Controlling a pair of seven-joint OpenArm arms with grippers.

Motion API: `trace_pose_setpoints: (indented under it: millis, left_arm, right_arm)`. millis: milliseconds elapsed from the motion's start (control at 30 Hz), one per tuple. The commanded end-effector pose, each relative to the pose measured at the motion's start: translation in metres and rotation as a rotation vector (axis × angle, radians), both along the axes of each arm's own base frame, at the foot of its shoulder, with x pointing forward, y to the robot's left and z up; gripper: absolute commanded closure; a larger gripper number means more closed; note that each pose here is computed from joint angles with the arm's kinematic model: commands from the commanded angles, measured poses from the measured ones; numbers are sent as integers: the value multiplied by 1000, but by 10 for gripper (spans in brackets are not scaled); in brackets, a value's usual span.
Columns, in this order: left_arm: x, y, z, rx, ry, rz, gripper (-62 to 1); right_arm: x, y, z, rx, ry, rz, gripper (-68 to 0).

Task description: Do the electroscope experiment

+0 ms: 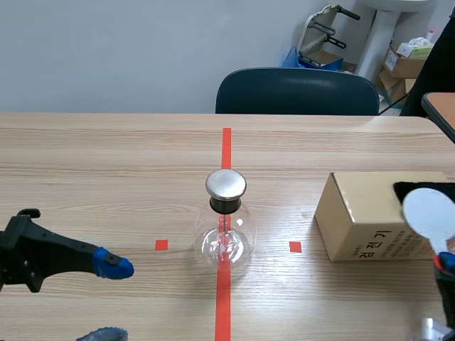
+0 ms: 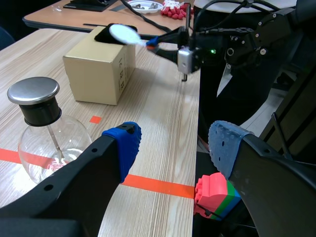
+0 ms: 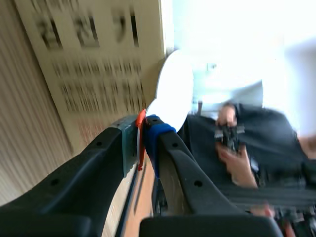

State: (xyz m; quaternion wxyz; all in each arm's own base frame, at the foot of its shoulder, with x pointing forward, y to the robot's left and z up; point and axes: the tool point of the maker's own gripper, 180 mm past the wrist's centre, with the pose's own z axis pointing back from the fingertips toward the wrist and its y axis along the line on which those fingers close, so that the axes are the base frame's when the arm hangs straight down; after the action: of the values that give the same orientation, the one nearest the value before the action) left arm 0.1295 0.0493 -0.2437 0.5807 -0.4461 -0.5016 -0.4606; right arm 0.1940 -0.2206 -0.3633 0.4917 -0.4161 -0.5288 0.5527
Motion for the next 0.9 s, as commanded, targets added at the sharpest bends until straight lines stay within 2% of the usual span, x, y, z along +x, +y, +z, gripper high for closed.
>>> trace_pose_setpoints:
  millis: [0,67,133,167,200,300,333,367,433,500,567,600,700,733,767,800,867]
  left_arm:
    - [1,-3,8,-31,-7,0,-332]
    - [1,-3,8,-31,-7,0,-332]
    - [1,-3,8,-31,-7,0,-332]
    - [1,-3,8,-31,-7,0,-332]
    - [1,-3,8,-31,-8,0,-332]
    - [1,-3,8,-31,-7,0,-332]
    - [1,-3,8,-31,-7,0,-332]
    - [1,-3,8,-31,-8,1,-332]
    - [1,-3,8,-31,-8,1,-332]
    - [1,-3,8,-31,-8,1,-332]
    - [1,-3,8,-31,-8,1,-332]
    - [1,-3,8,-31,-8,1,-332]
    - [1,-3,7,-30,-8,1,-332]
    - [1,-3,8,-31,-8,1,-332]
    - [1,-3,8,-31,-8,1,-332]
    - [1,-3,7,-30,-8,1,-332]
    - [1,-3,8,-31,-8,1,-332]
  right_arm:
    - [6,-20,5,-5,-20,-100,-10]
    - [6,-43,4,-16,-14,-233,-10]
    - [3,-55,2,-29,-4,-292,-10]
    - [2,-53,2,-36,3,-272,-10]
    - [3,-43,2,-38,3,-215,-10]
    - [1,-5,4,-18,-8,-2,-10]
    - [0,1,4,-13,-11,32,-10]
    - [1,1,5,-8,-13,27,-10]
    - [3,-20,5,-4,-16,-101,-10]
    - [2,-46,2,-22,-2,-244,-10]
    - [1,-52,1,-38,6,-269,-10]
    - [1,-45,0,-44,9,-224,-10]
    - [1,-9,2,-26,-1,-23,-10]
    - [1,-3,4,-17,-8,10,-10]
    - [1,-2,4,-9,-11,7,-10]
    - [2,-10,5,-2,-16,-40,-10]
    - [4,-39,4,-9,-12,-205,-10]
